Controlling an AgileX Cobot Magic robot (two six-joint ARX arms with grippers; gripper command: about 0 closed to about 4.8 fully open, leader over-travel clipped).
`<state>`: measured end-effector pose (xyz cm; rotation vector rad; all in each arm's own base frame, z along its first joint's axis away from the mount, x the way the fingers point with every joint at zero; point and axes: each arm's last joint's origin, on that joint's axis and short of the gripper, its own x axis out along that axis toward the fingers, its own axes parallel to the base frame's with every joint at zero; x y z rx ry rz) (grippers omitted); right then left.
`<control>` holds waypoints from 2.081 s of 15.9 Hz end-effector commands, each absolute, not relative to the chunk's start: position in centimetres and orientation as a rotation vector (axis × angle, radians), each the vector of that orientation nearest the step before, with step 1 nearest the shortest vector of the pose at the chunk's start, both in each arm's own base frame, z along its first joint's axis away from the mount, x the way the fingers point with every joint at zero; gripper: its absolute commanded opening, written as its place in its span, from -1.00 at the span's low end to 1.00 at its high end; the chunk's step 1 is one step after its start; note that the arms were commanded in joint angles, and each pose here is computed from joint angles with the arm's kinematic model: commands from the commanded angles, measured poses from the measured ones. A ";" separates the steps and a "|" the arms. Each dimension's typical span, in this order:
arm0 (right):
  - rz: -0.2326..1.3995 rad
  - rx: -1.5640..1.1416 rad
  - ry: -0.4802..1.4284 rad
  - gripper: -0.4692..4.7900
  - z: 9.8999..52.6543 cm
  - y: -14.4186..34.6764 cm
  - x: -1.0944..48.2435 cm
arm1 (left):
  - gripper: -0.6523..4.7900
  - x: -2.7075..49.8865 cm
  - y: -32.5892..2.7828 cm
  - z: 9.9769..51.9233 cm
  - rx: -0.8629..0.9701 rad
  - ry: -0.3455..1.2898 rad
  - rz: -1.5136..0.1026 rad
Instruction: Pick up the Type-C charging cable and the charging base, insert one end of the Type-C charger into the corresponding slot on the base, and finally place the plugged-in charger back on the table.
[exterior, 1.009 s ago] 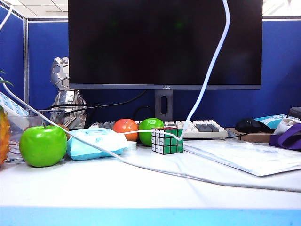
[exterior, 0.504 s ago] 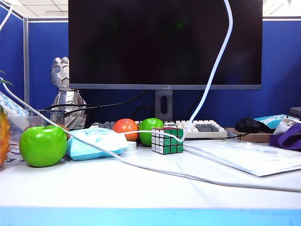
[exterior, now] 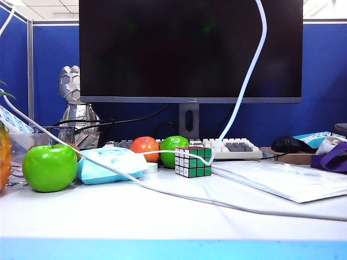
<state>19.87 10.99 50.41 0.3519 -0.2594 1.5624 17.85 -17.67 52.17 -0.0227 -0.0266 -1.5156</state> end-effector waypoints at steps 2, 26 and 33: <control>1.585 0.328 -0.183 -0.83 49.9 11.1 20.1 | -0.78 17.5 -17.2 53.6 -0.021 -0.160 -1.506; 1.462 0.264 -0.293 0.08 50.9 9.6 18.8 | -0.78 17.4 -17.1 54.2 -0.009 -0.248 -1.503; 1.455 0.261 -0.367 0.05 51.7 9.2 17.9 | -0.78 17.5 -17.2 53.3 0.010 -0.155 -1.507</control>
